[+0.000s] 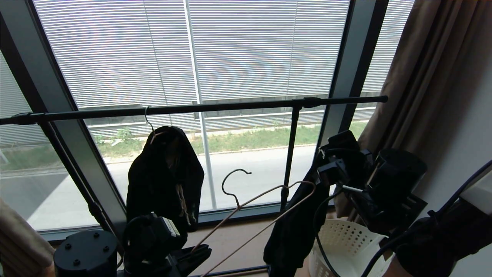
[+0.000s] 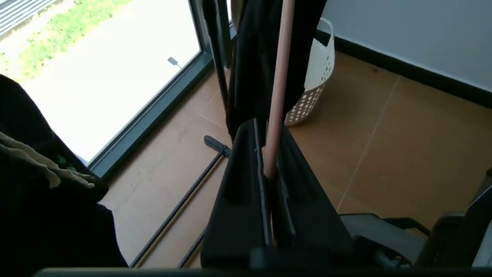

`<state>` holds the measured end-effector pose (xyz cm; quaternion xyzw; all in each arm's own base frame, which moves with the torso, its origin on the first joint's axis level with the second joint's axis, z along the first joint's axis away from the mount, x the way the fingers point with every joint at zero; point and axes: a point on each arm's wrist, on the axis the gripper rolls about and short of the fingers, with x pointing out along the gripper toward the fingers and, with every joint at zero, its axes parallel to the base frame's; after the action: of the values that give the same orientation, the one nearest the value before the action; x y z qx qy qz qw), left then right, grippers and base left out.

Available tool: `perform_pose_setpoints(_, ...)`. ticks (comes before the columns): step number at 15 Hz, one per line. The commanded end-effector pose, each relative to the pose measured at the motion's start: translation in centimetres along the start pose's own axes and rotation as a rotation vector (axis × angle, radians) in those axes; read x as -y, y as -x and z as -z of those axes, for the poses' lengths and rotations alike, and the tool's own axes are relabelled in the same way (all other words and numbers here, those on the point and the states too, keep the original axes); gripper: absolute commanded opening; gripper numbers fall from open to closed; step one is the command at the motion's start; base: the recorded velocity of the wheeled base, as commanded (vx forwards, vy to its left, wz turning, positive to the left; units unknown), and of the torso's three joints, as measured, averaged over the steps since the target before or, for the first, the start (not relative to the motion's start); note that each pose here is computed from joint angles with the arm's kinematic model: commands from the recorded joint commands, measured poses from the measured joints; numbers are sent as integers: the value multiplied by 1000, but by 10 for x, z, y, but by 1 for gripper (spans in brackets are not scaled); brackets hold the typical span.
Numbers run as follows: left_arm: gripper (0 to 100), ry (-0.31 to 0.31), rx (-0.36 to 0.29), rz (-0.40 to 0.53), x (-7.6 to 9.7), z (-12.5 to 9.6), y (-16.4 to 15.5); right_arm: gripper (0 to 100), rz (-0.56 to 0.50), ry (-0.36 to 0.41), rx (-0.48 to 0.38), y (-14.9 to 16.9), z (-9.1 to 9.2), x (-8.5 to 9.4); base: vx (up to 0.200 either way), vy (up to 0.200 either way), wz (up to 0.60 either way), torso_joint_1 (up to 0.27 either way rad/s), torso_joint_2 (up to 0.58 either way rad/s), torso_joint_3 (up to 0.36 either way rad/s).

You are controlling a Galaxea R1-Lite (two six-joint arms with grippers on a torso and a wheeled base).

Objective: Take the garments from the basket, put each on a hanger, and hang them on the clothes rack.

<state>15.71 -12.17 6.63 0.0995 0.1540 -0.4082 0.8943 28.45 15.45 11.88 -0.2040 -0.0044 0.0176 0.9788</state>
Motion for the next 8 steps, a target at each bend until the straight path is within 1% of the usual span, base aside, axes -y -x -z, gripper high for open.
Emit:
perform_pose_setpoints(1,0,-1,-24,20,3,7,-10,0,-10,3,-3,2,0,-6,0,0,0,0,0,0)
perform_pose_setpoints(2,0,-1,-24,20,3,7,-10,0,-10,3,-3,2,0,-6,0,0,0,0,0,0)
perform_pose_setpoints(3,0,-6,-6,17,3,7,-14,0,-19,5,-4,3,1,-8,0,0,0,0,0,0)
perform_pose_setpoints(5,0,-8,6,16,2,7,-16,0,-41,8,-1,7,0,-14,0,0,0,0,0,0)
perform_pose_setpoints(6,0,-5,-12,18,2,11,-19,0,-48,13,-8,7,2,-18,0,0,0,0,0,0)
perform_pose_setpoints(8,0,0,-30,8,1,14,-20,0,-53,15,-9,10,2,-21,0,0,0,0,0,0)
